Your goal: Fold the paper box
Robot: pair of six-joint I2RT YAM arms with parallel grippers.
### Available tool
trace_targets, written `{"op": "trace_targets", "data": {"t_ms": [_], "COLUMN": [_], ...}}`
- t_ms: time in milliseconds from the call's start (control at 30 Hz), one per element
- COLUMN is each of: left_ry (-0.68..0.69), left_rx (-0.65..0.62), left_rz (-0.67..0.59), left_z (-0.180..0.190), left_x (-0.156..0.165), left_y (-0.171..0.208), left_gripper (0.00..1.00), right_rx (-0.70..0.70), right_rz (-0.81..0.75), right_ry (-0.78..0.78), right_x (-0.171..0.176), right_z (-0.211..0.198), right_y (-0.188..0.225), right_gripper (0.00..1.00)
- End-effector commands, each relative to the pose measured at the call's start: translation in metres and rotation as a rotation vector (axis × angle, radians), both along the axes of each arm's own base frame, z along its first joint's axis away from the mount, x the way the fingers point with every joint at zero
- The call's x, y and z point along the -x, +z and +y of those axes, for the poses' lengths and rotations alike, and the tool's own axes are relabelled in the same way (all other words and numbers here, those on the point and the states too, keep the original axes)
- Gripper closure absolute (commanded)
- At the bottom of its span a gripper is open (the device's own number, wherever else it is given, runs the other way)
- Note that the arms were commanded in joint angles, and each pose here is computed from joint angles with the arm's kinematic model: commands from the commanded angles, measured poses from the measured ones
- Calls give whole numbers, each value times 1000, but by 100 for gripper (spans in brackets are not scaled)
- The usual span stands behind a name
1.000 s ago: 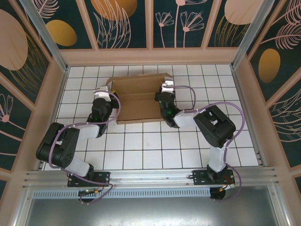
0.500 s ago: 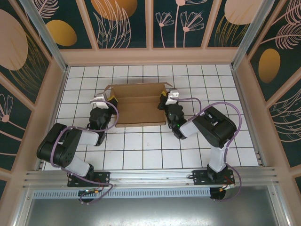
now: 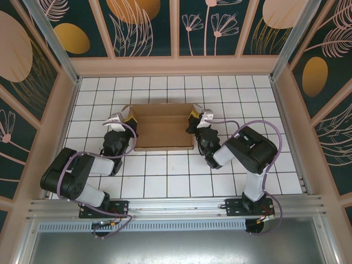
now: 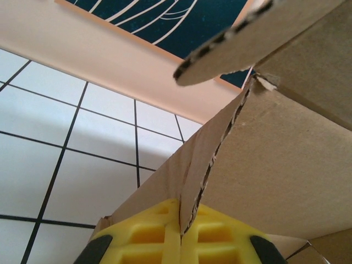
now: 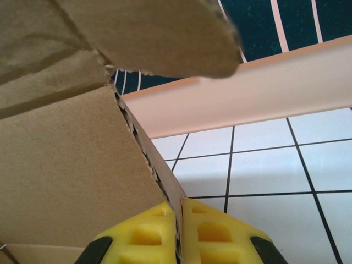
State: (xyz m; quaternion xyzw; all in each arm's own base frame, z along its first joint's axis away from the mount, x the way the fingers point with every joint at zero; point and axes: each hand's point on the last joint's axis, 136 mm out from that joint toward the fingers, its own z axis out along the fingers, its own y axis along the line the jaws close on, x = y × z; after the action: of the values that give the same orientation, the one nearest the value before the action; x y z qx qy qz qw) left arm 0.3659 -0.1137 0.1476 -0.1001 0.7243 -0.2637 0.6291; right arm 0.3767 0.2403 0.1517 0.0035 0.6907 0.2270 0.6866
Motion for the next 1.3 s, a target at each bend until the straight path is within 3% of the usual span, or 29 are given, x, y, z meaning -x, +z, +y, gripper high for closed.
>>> {"op": "trace_targets", "data": {"t_ms": [0, 367, 633, 833, 1000, 1267], "left_ry": [-5, -6, -13, 14, 57, 79], "left_rx": [27, 45, 55, 44, 48, 42], "left_rz": [91, 114, 150, 190, 235, 236], "left_z": [1, 2, 5, 15, 25, 29], "left_x": [10, 17, 30, 46, 56, 56], "left_y": [-26, -36, -50, -65, -79, -79], "left_gripper": [95, 95, 95, 94, 93, 93], "right_rx": [-4, 132, 13, 7, 32, 88], "right_rz": [91, 183, 33, 87, 76, 8], "right_ry": [26, -205, -32, -44, -52, 8], "right_x": [12, 6, 44, 48, 52, 60], "right_z": [2, 13, 16, 15, 14, 18], "right_y": [-31, -46, -50, -74, -71, -44], "right_gripper": [100, 100, 100, 100, 100, 64]}}
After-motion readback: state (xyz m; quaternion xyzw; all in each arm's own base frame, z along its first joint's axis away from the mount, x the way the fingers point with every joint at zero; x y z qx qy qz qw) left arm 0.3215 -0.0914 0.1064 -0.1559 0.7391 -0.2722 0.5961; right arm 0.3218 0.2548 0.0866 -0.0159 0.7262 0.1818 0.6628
